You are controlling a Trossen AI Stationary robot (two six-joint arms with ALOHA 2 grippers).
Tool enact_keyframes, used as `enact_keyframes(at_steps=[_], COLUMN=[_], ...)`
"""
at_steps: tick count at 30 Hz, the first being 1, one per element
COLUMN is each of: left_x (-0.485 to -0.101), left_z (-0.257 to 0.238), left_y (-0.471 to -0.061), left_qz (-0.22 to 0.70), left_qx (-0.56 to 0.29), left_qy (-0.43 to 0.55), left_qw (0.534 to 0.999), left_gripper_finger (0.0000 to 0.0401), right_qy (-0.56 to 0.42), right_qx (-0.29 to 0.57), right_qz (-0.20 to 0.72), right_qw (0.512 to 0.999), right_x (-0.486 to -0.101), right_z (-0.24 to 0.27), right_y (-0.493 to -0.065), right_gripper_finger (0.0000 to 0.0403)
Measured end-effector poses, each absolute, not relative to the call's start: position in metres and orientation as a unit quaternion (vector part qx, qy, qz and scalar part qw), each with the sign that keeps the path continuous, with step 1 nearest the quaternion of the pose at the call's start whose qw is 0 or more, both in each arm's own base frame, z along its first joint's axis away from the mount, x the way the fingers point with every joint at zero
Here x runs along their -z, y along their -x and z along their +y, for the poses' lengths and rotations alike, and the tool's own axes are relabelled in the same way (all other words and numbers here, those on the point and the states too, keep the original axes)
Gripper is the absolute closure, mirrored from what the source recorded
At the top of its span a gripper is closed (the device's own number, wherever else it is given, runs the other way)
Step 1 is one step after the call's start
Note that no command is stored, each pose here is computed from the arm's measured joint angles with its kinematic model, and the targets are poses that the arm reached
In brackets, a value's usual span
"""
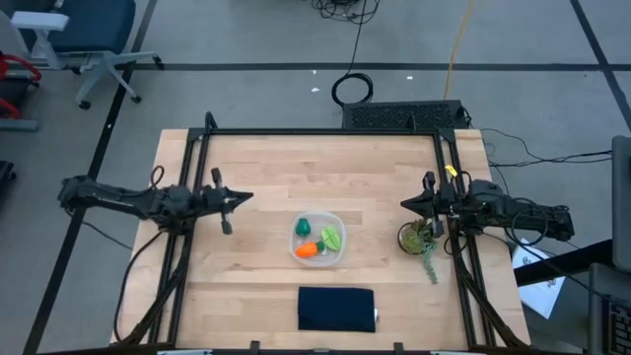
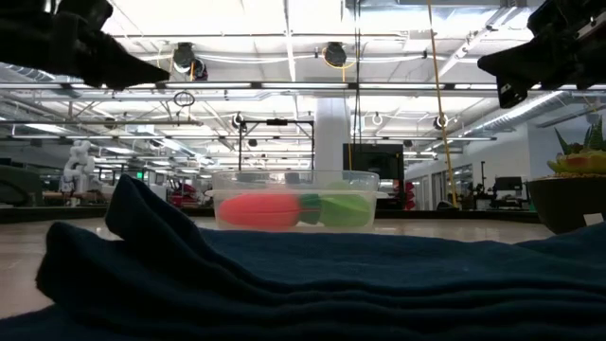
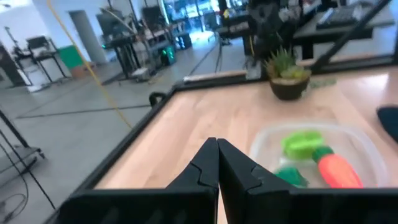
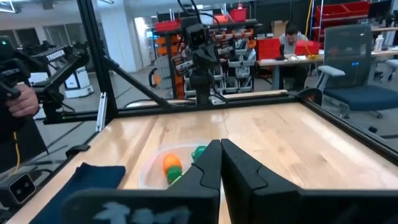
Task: Pick and placing Produce into tupperware
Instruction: Return to Home Position
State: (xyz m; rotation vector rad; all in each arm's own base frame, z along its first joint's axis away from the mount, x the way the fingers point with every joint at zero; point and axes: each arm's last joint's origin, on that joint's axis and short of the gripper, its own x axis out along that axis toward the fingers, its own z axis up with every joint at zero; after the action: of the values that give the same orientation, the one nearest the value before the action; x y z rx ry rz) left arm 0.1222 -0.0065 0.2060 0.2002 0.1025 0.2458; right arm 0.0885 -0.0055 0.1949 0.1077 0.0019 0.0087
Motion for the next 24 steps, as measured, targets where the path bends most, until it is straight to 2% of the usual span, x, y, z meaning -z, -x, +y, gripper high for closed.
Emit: enact_keyframes(at_steps=[24], left_x=[-0.201], left_z=[-0.015], left_y=[-0.100], left_qz=[0.068], left_qx=[-0.067], left_qy=[-0.108], left_qw=[0.990], left_gripper_finger=[0.0401], right_qy=[-0.055], right_qx=[-0.011], right_qz=[0.006], right_qw=[0.998], right_x=[-0.186], right_z=[-0.005], right_y=[-0.091], right_gripper_finger=[0.0403])
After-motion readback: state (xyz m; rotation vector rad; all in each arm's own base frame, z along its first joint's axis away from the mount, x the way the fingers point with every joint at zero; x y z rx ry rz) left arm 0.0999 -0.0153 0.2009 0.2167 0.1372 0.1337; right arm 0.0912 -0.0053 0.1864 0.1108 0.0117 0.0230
